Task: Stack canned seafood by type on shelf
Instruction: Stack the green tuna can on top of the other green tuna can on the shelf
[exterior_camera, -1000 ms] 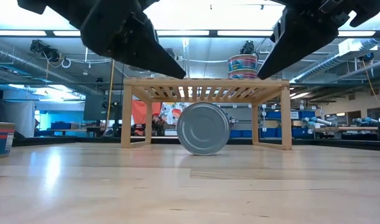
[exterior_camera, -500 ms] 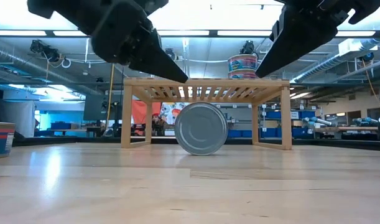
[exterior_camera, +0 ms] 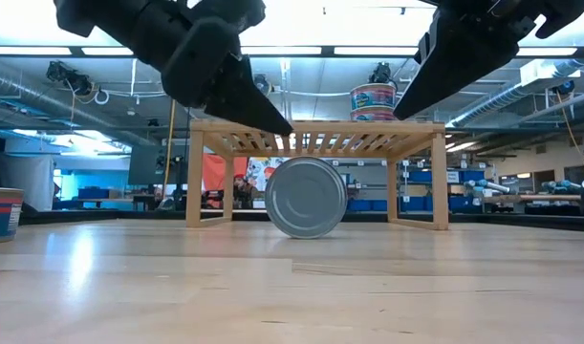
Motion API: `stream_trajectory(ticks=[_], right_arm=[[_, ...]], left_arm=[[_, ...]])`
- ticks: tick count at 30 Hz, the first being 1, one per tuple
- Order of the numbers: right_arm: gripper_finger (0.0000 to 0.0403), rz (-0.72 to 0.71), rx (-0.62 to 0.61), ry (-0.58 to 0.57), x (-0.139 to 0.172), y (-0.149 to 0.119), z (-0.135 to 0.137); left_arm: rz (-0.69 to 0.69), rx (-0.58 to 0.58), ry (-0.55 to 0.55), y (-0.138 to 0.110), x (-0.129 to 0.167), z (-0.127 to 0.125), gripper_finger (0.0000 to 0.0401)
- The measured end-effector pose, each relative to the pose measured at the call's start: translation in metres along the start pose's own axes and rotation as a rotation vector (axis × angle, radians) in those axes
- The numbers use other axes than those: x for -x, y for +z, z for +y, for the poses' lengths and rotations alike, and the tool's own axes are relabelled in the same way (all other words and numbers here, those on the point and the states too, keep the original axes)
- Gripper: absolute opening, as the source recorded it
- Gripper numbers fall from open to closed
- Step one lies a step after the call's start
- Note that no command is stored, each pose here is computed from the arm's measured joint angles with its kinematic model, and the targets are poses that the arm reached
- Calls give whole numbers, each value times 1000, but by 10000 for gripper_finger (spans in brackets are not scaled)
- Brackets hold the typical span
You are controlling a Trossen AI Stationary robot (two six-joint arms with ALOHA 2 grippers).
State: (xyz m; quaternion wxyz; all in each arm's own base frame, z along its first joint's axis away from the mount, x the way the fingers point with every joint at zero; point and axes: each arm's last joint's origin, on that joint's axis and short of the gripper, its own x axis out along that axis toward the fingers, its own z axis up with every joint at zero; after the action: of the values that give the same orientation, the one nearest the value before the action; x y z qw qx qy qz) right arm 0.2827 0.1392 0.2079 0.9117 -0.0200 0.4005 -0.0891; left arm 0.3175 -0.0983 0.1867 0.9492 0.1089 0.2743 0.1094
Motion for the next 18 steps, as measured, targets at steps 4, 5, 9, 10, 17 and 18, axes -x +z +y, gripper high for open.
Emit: stream_trajectory(ticks=[4, 5, 9, 10, 17, 18], right_arm=[[16, 0, 0, 0, 0, 0, 0], [17, 0, 0, 0, 0, 0, 0], [16, 1, 0, 0, 0, 0, 0], [15, 1, 0, 0, 0, 0, 0], [17, 4, 2, -2, 0, 0, 0], [17, 5, 2, -2, 0, 0, 0]], left_arm=[[12, 1, 39, -3, -5, 2, 237], [23, 0, 47, -4, -6, 3, 246], [57, 25, 75, -9, -14, 12, 268], [60, 29, 77, -9, -15, 14, 270], [76, 70, -37, -9, -24, 25, 273], [81, 75, -50, -10, -26, 27, 273]])
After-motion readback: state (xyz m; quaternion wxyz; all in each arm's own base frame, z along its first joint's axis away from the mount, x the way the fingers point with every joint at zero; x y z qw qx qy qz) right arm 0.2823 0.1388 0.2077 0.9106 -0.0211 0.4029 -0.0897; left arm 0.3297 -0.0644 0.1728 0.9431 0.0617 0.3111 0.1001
